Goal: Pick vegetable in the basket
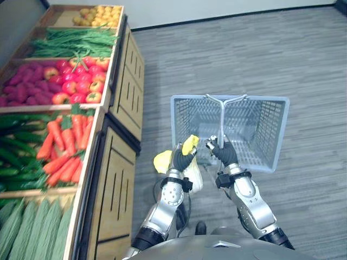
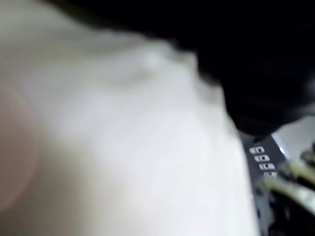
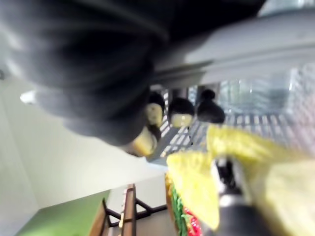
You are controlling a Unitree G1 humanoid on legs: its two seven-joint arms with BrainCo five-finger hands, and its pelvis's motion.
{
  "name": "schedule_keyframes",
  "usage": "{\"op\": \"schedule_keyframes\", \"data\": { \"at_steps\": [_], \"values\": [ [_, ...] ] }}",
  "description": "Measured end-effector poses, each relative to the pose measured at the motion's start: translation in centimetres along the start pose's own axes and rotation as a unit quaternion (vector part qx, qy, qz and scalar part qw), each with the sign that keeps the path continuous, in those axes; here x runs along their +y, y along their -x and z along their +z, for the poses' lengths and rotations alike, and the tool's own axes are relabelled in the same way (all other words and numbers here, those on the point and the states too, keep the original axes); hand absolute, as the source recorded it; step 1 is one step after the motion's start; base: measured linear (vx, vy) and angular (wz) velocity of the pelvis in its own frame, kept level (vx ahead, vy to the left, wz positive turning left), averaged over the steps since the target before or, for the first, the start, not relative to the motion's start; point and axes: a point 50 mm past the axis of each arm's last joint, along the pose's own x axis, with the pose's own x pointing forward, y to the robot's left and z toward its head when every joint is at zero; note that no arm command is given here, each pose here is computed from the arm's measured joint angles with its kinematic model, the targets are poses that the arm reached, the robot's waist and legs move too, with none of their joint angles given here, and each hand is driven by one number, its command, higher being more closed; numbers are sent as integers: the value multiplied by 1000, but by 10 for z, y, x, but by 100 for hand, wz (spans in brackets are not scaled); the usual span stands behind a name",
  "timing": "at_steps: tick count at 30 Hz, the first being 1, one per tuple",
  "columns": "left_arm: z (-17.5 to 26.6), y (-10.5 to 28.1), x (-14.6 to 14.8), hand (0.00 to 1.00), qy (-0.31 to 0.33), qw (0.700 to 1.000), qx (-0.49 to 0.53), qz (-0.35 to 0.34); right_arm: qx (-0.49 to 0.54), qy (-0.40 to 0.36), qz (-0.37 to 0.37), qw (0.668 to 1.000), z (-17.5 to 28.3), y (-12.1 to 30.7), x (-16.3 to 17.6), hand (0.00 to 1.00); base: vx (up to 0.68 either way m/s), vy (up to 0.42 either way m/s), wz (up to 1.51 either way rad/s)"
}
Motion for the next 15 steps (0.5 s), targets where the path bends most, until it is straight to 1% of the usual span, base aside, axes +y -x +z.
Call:
{"op": "schedule_keyframes", "data": {
  "at_steps": [1,3,4,6,8,9,11,13,15],
  "values": [
    [-8,2,-2,100,-17,1000,10,-21,26,-30,9,999,-13,2,9,100,253,70,-4],
    [-21,2,0,100,-37,998,38,-33,50,-51,19,997,-21,4,9,100,376,-42,54],
    [-21,2,-1,100,-40,998,42,-36,56,-74,20,996,-22,6,8,100,381,-84,78],
    [-20,1,-1,100,-45,998,38,-39,61,-97,25,993,-23,7,8,100,293,-98,92],
    [-18,-5,-7,100,-72,995,26,-65,68,-113,33,991,-24,8,4,100,336,-214,126],
    [-16,-8,-10,0,-83,994,21,-73,73,-121,34,989,-24,10,2,100,219,-198,89],
    [-14,-13,-6,0,-102,992,16,-74,77,-158,28,984,-26,13,2,100,288,-307,96],
    [-11,-18,-6,0,-98,993,16,-70,97,-171,32,980,-33,20,1,100,314,-322,71],
    [3,-29,-2,0,-94,994,-5,-55,113,-189,40,975,-39,27,4,100,244,-246,79]
  ]
}}
